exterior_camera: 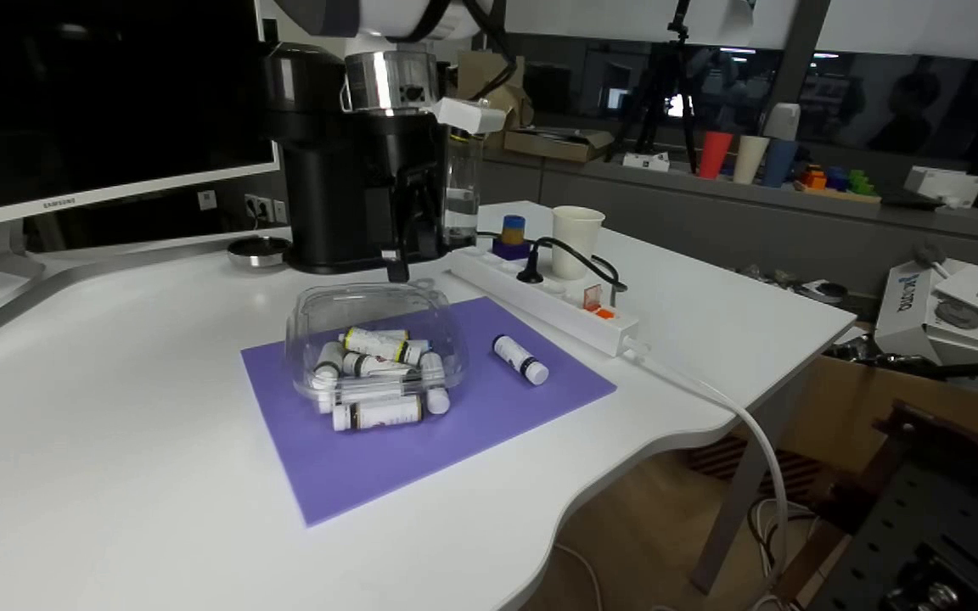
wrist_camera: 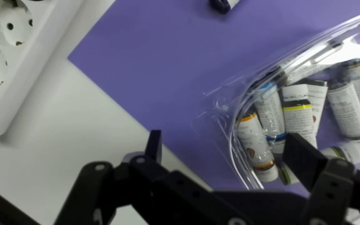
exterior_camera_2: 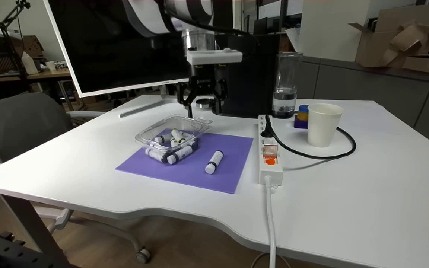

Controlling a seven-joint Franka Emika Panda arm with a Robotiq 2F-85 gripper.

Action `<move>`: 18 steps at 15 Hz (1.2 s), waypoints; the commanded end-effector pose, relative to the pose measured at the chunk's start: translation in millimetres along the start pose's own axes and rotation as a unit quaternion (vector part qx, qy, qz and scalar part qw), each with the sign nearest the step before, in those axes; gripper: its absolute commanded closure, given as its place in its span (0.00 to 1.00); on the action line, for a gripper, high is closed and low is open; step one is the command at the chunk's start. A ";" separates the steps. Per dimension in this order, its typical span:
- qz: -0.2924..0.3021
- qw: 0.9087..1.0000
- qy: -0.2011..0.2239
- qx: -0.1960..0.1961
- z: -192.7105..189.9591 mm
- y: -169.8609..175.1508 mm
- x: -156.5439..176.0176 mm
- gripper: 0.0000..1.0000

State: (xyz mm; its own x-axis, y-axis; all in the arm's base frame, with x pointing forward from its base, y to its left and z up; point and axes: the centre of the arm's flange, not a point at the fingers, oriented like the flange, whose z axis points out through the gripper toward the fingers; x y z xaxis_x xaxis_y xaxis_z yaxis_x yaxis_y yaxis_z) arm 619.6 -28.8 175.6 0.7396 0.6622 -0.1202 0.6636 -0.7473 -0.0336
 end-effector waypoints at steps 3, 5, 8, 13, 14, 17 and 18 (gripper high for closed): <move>0.002 1.000 -0.008 -0.002 8.7 -0.7 -0.4 0.00; -0.010 1.000 -0.009 0.011 11.7 -5.1 2.7 0.00; -0.026 0.999 -0.010 0.038 17.5 -12.4 7.0 0.00; -0.043 0.996 -0.014 0.076 20.1 -17.8 7.4 0.00; -0.048 0.995 -0.011 0.085 18.1 -18.1 6.7 0.00; -0.061 0.992 0.000 0.115 9.9 -17.5 3.9 0.00; -0.065 0.990 0.005 0.123 5.7 -17.5 2.9 0.00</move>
State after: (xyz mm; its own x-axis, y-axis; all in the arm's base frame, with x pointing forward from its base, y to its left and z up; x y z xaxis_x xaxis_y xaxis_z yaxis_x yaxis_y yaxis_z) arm 606.3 -11.1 154.4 0.6633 0.7387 -0.1199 0.7053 -0.6706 -0.2299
